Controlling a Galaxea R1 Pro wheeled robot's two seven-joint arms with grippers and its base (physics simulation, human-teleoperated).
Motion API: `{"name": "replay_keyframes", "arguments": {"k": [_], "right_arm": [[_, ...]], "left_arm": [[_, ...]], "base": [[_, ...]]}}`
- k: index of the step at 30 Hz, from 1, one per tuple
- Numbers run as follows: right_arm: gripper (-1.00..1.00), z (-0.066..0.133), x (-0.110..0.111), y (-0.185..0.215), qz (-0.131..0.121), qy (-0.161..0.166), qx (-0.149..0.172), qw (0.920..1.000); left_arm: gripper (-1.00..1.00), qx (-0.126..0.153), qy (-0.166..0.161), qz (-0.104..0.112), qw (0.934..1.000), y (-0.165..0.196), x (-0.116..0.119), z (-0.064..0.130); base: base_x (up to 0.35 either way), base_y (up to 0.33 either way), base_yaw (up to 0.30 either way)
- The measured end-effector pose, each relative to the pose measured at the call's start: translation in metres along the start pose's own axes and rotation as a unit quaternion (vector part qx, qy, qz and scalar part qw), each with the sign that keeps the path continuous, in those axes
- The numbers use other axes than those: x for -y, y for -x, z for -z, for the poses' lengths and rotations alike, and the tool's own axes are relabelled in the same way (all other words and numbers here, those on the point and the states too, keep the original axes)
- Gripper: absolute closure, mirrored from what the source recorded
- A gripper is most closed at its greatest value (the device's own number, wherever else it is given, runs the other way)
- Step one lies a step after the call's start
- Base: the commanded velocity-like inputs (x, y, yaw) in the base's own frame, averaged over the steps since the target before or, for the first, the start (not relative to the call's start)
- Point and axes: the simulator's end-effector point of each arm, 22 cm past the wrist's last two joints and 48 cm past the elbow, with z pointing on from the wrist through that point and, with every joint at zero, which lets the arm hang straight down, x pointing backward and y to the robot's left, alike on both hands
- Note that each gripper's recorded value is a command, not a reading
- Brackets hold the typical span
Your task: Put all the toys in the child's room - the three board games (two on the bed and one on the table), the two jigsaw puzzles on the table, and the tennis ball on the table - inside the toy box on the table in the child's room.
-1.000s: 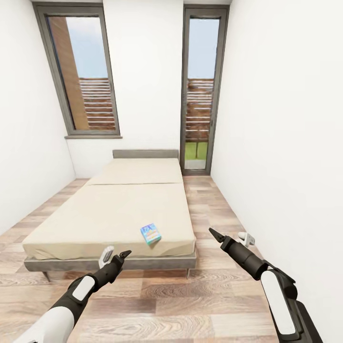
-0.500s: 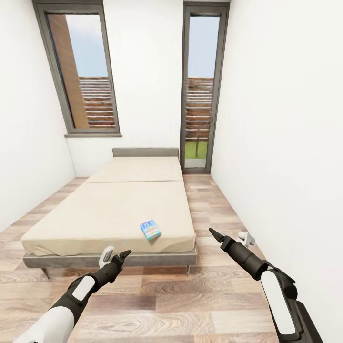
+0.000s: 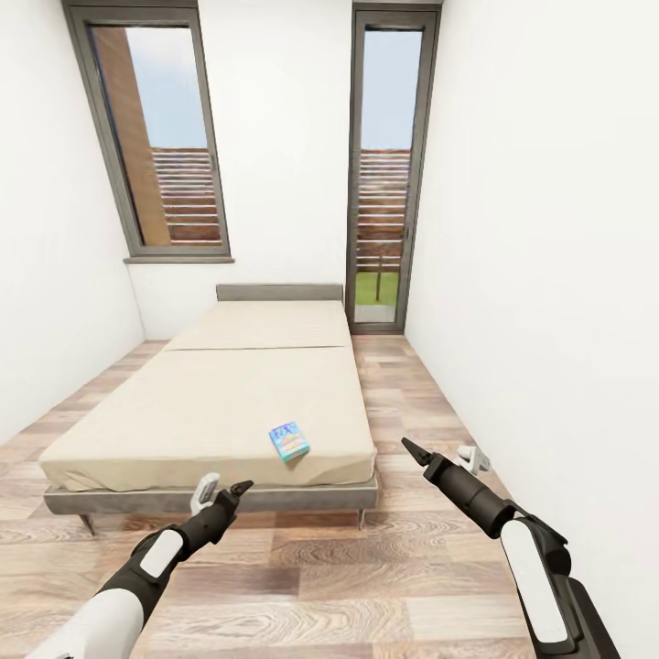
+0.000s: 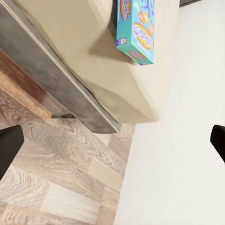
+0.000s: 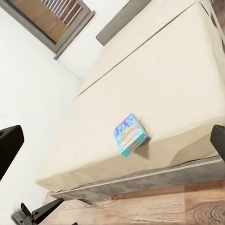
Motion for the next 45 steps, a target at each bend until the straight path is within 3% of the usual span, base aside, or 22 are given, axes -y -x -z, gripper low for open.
{"name": "replay_keyframes", "arguments": {"k": [22, 34, 45], "right_arm": [[-1.00, 0.0000, -0.0016, 0.0006, 0.001, 0.002, 0.002, 1.0000], [-1.00, 0.0000, -0.0018, 0.0003, 0.001, 0.003, 0.001, 1.0000], [-1.00, -0.0002, -0.0017, 0.0002, 0.000, 0.003, 0.001, 1.0000]], "left_arm": [[-1.00, -0.007, -0.004, 0.000, 1.0000, -0.0099, 0.0056, -0.0037], [-1.00, -0.007, -0.004, 0.000, 1.0000, -0.0098, 0.0055, -0.0036], [-1.00, -0.006, -0.004, 0.001, 1.0000, -0.0094, 0.0052, -0.0038]], "base": [[0.138, -0.102, 0.000], [0.207, -0.012, 0.000], [0.032, 0.000, 0.000]]}}
